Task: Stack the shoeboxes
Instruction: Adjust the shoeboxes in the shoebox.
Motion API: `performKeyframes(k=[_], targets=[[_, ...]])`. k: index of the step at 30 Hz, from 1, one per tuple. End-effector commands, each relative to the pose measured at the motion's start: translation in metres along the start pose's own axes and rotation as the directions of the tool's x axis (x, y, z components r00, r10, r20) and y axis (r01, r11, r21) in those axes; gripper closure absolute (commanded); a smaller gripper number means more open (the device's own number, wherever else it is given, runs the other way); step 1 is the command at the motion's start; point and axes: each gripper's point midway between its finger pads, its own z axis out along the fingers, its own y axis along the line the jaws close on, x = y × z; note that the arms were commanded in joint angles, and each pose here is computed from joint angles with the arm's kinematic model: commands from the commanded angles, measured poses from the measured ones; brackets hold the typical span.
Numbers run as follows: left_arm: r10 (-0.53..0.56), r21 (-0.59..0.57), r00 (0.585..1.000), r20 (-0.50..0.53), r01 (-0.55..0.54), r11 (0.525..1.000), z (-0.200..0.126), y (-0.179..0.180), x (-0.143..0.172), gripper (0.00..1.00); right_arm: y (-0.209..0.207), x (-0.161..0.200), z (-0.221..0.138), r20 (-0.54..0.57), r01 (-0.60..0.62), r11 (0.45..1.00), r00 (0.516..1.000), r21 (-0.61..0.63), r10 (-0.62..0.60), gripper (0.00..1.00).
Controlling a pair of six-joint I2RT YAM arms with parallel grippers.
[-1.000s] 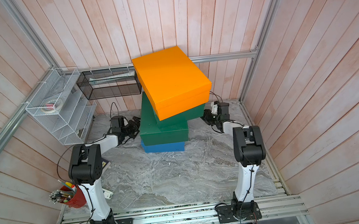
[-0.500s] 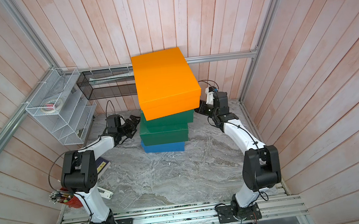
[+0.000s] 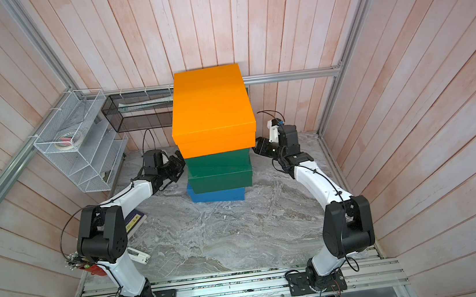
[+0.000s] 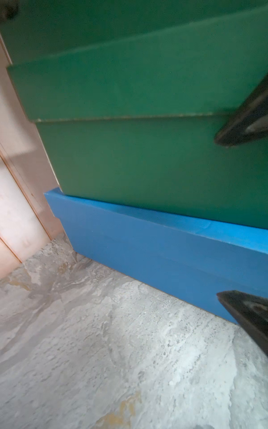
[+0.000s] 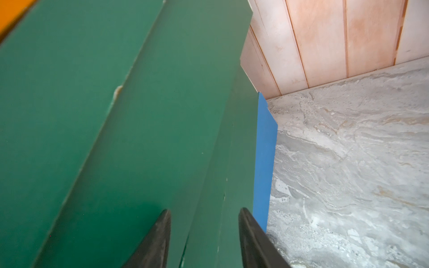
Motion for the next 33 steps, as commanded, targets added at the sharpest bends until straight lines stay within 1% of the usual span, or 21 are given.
performKeyframes(k=[1,3,5,8,12,14,16,18,21,23,27,30,33], targets=[[0.022,-0.027,1.000,0.017,-0.022,0.999,-0.005,0.006,-0.008,0.00,-0.037,-0.003,0.001,0.001,-0.089,0.996,0.996,-0.016,0.089,0.51],[0.010,-0.042,0.999,0.035,-0.008,0.999,-0.006,0.016,-0.017,0.00,-0.058,-0.007,0.002,0.013,-0.100,0.995,0.995,0.021,0.100,0.51],[-0.002,-0.067,0.998,0.060,0.006,0.998,-0.008,0.030,-0.029,0.00,-0.077,-0.006,0.010,-0.006,-0.111,0.992,0.994,0.054,0.111,0.51],[-0.018,-0.091,0.997,0.069,0.024,0.996,-0.004,0.045,-0.039,0.00,-0.093,0.001,0.028,-0.040,-0.132,0.989,0.990,0.065,0.135,0.51],[-0.051,-0.094,0.998,0.026,0.053,0.994,0.016,0.056,-0.030,0.00,-0.109,0.017,0.056,-0.090,-0.182,0.982,0.978,0.055,0.186,0.52],[-0.063,-0.120,0.998,0.016,0.065,0.991,0.022,0.066,-0.023,0.00,-0.114,0.027,0.066,-0.113,-0.202,0.978,0.972,0.060,0.207,0.52],[-0.072,-0.151,0.997,0.009,0.072,0.986,0.025,0.075,-0.018,0.00,-0.109,0.038,0.072,-0.139,-0.207,0.977,0.967,0.057,0.213,0.52],[-0.081,-0.173,0.997,-0.005,0.079,0.982,0.027,0.082,-0.011,0.00,-0.098,0.052,0.077,-0.170,-0.184,0.981,0.967,0.060,0.192,0.52],[-0.093,-0.176,0.996,-0.018,0.088,0.980,0.027,0.087,0.000,0.00,-0.083,0.076,0.077,-0.212,-0.145,0.986,0.964,0.084,0.160,0.52],[-0.094,-0.178,0.995,-0.033,0.087,0.980,0.029,0.086,0.009,0.00,-0.074,0.086,0.074,-0.219,-0.138,0.987,0.964,0.083,0.153,0.52],[-0.080,-0.170,0.995,-0.060,0.069,0.983,0.032,0.077,0.026,0.00,-0.054,0.097,0.067,-0.225,-0.137,0.989,0.963,0.062,0.147,0.52],[-0.070,-0.170,0.996,-0.063,0.058,0.984,0.031,0.072,0.032,0.00,-0.041,0.105,0.065,-0.231,-0.132,0.990,0.963,0.048,0.139,0.52],[-0.068,-0.170,0.995,-0.071,0.055,0.984,0.030,0.070,0.039,0.00,-0.043,0.106,0.064,-0.223,-0.129,0.990,0.965,0.055,0.138,0.52]])
